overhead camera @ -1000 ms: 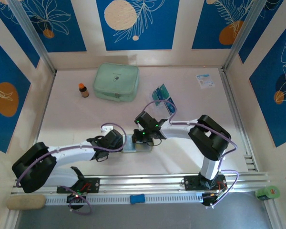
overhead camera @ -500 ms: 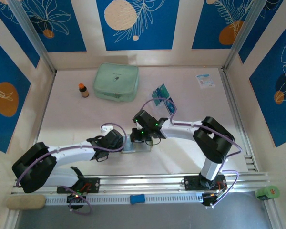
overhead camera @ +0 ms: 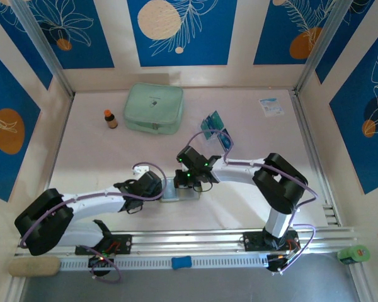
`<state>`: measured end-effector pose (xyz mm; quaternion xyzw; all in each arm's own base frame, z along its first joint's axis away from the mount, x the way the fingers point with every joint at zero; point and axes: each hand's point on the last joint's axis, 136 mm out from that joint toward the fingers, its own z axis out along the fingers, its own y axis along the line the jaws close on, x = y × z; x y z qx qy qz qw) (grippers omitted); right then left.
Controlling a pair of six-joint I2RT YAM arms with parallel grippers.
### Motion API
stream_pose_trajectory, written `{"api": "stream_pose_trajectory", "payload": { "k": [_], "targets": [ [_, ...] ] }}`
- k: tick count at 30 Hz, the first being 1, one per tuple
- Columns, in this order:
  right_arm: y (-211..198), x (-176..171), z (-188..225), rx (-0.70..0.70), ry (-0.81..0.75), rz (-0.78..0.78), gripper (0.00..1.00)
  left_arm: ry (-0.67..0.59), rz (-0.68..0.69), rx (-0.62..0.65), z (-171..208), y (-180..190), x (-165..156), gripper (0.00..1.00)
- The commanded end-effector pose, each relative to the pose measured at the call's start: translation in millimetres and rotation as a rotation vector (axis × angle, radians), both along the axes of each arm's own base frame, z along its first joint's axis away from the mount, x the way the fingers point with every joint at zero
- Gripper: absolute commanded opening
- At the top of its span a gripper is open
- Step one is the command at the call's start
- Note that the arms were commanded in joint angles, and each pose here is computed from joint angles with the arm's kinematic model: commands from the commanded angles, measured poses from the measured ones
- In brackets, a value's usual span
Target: Put the credit cards into the card holder
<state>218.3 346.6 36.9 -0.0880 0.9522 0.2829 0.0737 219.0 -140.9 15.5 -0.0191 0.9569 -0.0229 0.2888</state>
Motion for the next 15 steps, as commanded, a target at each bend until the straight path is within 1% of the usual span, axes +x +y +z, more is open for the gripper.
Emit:
{"api": "stream_pose_trajectory", "payload": {
  "k": [1,6,15],
  "targets": [
    [-5.5,-2.7,-11.9,-0.043,0.018,0.005,0.00,0.047,0.020,0.017,-12.9,11.6,-11.3,0.92],
    [-1.3,-4.5,-15.6,-0.046,0.028,0.010,0.00,0.046,0.018,0.012,-13.5,11.3,-11.8,0.89],
    [9.5,-7.6,-16.2,-0.044,0.034,0.035,0.00,0.053,0.017,0.012,-17.2,11.3,-13.1,0.89]
  ]
}}
